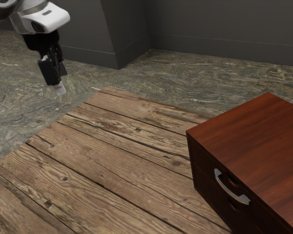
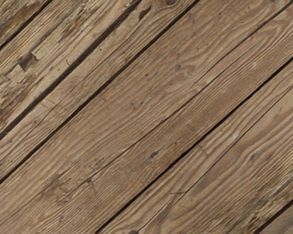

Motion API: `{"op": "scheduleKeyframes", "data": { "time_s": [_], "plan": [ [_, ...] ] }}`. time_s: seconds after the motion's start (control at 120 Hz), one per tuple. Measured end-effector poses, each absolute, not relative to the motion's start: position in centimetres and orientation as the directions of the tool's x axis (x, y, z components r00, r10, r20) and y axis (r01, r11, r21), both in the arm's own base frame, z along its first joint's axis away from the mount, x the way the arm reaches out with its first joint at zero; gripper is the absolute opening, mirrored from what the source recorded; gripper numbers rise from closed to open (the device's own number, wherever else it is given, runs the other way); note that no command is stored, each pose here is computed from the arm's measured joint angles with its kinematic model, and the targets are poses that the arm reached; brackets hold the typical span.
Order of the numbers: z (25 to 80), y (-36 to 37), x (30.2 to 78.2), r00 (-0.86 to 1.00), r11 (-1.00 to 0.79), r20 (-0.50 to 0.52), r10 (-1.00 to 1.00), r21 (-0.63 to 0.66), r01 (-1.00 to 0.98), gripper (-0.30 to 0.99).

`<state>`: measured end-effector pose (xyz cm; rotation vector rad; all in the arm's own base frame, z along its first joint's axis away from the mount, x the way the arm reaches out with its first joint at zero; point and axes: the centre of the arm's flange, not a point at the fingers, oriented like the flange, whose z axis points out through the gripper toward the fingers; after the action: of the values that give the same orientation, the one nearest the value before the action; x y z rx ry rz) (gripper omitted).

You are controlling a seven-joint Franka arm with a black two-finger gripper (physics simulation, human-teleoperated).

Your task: Pull the drawer handle with one arm to open the drawer

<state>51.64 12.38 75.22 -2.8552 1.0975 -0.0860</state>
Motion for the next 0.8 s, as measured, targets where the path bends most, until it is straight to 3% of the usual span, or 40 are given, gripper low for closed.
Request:
{"op": "scheduleKeyframes", "data": {
  "time_s": [0.267, 0.367, 0.508, 0.8],
  "plan": [
    [74.7, 14.4, 51.2, 0.771, -0.769, 0.02, -0.637, -0.081, -0.634, 0.69],
    [74.2, 12.6, 47.8, 0.735, -0.736, 0.039, -0.677, -0.026, -0.677, 0.69],
    [72.8, 7.3, 44.0, 0.602, -0.601, 0.06, -0.796, 0.035, -0.799, 0.69],
    [70.1, 1.3, 44.1, 0.226, -0.226, 0.005, -0.974, 0.009, -0.974, 0.69]
  ]
}}
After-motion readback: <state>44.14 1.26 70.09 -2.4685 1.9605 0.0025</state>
